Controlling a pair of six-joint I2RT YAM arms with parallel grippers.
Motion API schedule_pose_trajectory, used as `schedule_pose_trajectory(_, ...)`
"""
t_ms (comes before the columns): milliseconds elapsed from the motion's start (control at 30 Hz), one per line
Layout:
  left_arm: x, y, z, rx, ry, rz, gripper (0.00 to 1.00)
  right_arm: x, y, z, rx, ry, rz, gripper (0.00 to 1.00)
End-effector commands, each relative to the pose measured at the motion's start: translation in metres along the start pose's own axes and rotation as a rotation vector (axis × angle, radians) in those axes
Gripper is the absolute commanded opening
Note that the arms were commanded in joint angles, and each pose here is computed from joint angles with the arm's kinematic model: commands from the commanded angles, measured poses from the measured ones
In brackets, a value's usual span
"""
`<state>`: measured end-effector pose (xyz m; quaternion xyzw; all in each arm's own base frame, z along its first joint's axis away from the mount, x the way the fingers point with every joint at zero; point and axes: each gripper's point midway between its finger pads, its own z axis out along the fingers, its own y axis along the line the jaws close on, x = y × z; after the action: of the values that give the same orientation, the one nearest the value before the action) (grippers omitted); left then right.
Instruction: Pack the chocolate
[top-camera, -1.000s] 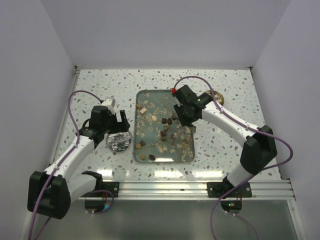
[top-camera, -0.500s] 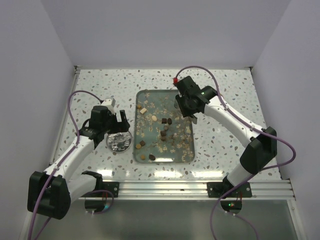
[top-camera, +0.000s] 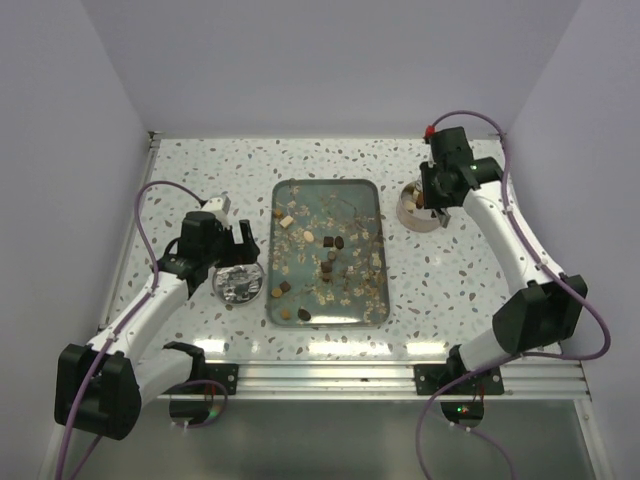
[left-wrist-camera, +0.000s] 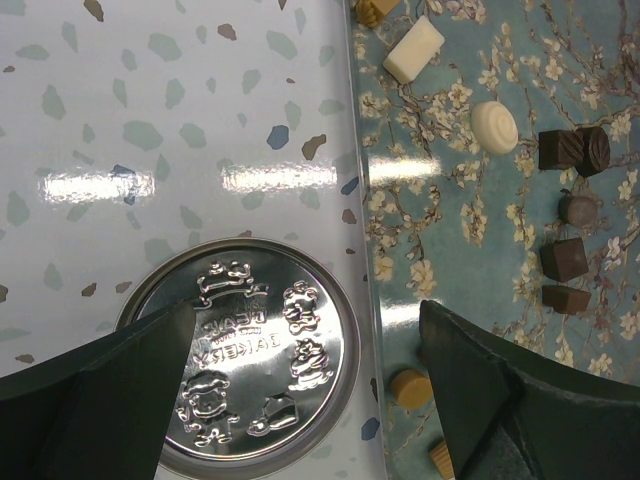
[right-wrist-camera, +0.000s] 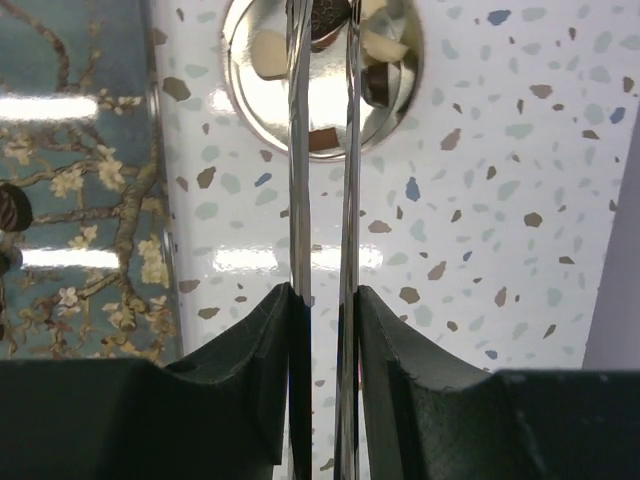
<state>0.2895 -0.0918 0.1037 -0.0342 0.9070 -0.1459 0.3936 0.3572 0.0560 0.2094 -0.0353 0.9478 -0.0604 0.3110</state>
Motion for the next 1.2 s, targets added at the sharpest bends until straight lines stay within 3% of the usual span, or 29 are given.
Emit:
schedule_pose_trajectory(0, -0.02, -0.005, -0.004, 0.021, -0.069, 0.023, 1.0, -0.006, -0.018, -0.017, 0.001, -0.047, 0.006, 0.29)
schedule_pose_trajectory(200, -0.021, -0.005, -0.003, 0.017, -0.068, 0.024, 1.0, 0.0, -0.024, -0.015, 0.002, -0.039, 0.02, 0.3)
schedule_pose_trajectory(500, -0.021, -0.005, -0.003, 0.018, -0.065, 0.027, 1.0, 0.001, -0.025, -0.015, 0.006, -0.037, 0.022, 0.41)
schedule_pose_trajectory(867, -0.021, -0.005, -0.003, 0.017, -0.067, 0.028, 1.0, 0.002, -0.024, -0.017, -0.003, -0.035, 0.015, 0.41)
schedule_pose_trajectory(1167, -0.021, -0.007, -0.002, 0.026, -0.06, 0.028, 1.0, 0.013, 0.023, -0.024, -0.127, -0.029, -0.012, 0.39)
